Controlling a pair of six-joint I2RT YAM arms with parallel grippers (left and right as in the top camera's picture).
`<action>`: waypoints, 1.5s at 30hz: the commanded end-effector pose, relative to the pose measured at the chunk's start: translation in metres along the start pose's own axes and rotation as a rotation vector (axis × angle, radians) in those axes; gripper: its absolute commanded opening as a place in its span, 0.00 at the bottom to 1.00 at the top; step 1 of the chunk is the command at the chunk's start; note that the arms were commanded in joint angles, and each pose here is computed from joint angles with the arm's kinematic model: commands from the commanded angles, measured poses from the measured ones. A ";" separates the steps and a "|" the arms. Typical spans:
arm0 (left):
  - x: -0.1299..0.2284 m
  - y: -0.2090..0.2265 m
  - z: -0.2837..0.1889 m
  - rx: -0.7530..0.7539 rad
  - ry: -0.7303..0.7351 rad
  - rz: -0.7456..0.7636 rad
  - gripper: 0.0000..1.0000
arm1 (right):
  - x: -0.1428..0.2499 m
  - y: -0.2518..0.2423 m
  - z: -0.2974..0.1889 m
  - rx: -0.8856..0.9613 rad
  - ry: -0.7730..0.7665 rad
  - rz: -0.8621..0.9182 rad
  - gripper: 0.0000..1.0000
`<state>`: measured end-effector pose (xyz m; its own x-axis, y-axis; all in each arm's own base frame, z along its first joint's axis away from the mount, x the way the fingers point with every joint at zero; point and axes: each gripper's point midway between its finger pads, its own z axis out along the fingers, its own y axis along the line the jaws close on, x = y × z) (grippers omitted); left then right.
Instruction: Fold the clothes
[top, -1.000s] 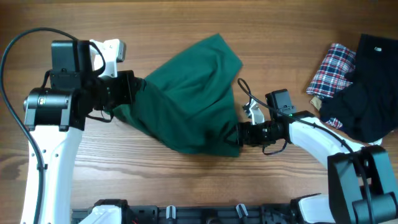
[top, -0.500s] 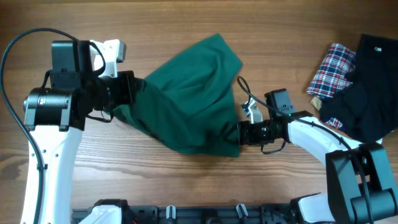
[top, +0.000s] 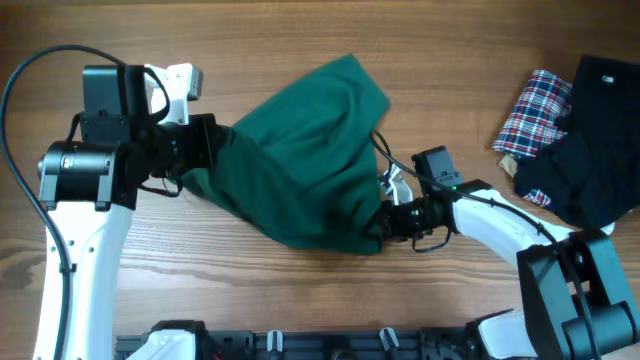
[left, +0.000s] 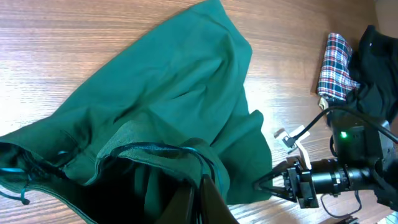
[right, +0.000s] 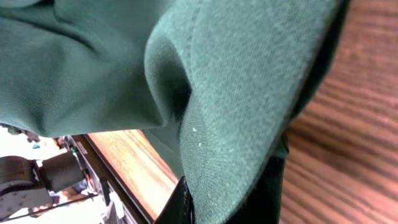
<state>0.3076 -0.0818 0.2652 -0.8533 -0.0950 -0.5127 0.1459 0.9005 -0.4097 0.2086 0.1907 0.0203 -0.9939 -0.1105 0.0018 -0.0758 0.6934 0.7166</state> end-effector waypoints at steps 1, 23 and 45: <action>-0.007 -0.001 -0.006 -0.003 -0.029 -0.006 0.04 | -0.023 0.036 -0.026 -0.032 -0.078 -0.079 0.04; -0.024 -0.041 -0.130 -0.041 -0.441 0.146 0.04 | -0.057 0.203 -0.289 0.247 -0.855 -0.386 0.04; -0.018 -0.071 -0.226 -0.054 -0.720 0.190 0.04 | -0.016 0.235 -0.395 0.403 -1.104 -0.323 0.04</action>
<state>0.2007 -0.0513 0.4694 -0.2853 -0.1609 -0.9448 0.2360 0.9437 -0.2319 0.2384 0.0798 0.4749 -0.4051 0.1987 -0.8924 -0.2115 0.9293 0.3029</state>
